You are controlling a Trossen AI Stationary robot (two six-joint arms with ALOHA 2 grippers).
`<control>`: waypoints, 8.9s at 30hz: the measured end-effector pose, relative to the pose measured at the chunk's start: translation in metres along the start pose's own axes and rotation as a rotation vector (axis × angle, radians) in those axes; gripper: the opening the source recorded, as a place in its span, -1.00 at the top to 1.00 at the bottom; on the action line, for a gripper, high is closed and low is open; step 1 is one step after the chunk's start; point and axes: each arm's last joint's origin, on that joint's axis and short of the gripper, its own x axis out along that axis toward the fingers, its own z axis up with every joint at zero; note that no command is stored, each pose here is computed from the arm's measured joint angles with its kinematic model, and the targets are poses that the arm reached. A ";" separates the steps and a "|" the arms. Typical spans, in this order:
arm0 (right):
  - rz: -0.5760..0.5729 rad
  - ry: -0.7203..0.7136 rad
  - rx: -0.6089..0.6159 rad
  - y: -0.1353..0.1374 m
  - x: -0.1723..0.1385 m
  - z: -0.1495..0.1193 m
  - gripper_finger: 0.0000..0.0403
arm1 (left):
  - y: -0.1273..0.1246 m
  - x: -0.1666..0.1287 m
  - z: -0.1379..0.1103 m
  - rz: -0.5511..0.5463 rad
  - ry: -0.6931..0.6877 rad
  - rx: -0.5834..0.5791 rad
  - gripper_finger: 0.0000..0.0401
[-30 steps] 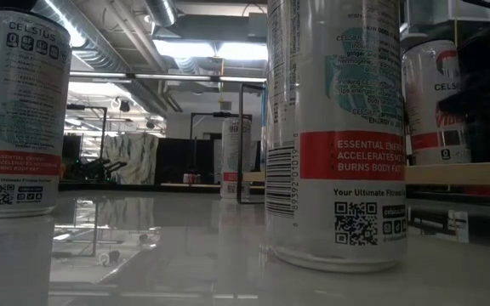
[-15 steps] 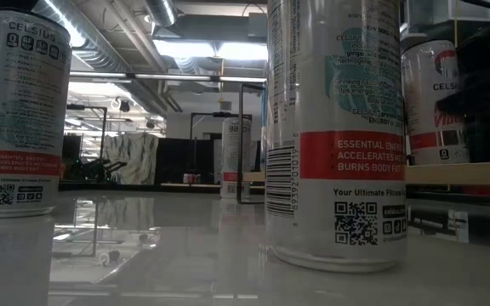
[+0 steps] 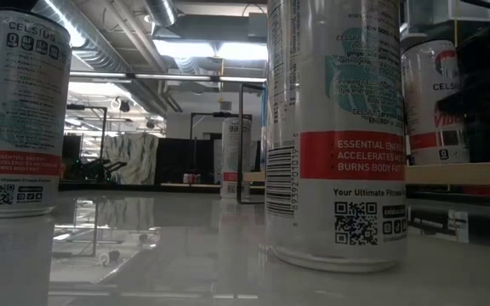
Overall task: Place canned beverage on shelf
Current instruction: Put the white pink soda can on the shelf, then put the white pink soda can on the shelf aligned with the other white pink soda can
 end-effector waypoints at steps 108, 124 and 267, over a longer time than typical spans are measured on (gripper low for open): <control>-0.035 0.265 0.161 0.000 -0.020 0.029 -0.70 | -0.018 -0.010 -0.007 -0.040 0.015 0.006 -0.39; 0.011 0.330 0.306 0.002 -0.022 0.025 -0.70 | -0.018 -0.010 -0.007 -0.039 0.019 0.033 -0.39; -0.326 -0.224 0.364 -0.002 -0.030 0.158 -0.70 | 0.222 -0.013 0.082 0.049 0.567 0.404 -0.39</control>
